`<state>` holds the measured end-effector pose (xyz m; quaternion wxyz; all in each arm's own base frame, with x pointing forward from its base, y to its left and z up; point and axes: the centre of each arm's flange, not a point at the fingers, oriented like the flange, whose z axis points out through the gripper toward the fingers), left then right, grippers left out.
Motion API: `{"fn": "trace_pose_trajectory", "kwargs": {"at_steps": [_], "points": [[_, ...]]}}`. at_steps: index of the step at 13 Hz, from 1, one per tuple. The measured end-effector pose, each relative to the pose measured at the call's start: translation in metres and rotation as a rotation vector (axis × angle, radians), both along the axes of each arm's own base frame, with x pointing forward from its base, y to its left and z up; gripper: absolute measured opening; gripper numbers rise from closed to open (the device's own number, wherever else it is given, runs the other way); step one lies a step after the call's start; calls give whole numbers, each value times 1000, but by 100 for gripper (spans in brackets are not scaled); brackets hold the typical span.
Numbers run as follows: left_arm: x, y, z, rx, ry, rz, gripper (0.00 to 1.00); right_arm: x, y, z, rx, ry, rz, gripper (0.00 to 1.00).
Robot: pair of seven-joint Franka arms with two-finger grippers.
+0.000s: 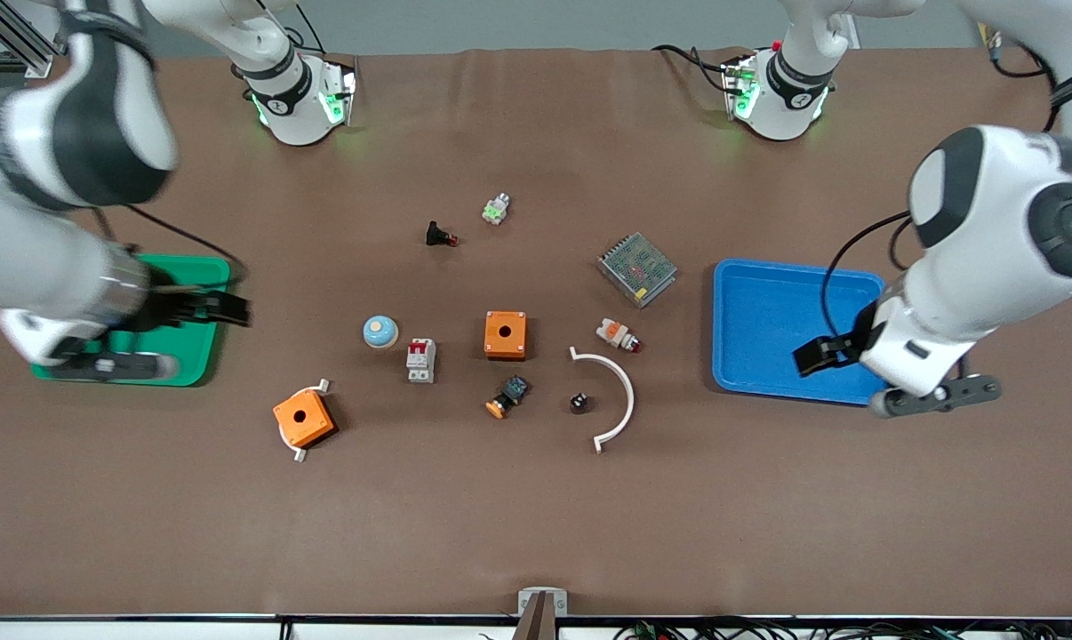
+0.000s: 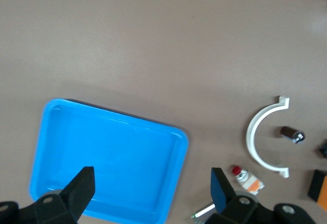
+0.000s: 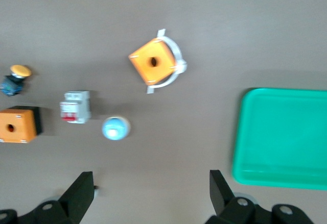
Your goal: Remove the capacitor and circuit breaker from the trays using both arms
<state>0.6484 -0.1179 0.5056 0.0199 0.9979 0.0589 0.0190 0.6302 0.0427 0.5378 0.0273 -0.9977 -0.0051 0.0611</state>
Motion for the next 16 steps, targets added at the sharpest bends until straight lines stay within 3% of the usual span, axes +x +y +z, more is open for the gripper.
{"fn": "trace_pose_trajectory", "kwargs": {"at_steps": [3, 7, 11, 16], "points": [[-22, 40, 31, 7, -33, -46, 100, -12, -58, 24, -22, -16, -3, 100], [-61, 66, 63, 17, -65, -72, 100, -40, -68, 65, -21, -60, 6, 100], [-95, 65, 76, 25, -74, -124, 100, -55, -82, 58, -13, -60, -6, 100], [-102, 64, 100, 28, -101, -145, 100, -82, -76, 62, -2, -122, 18, 100]]}}
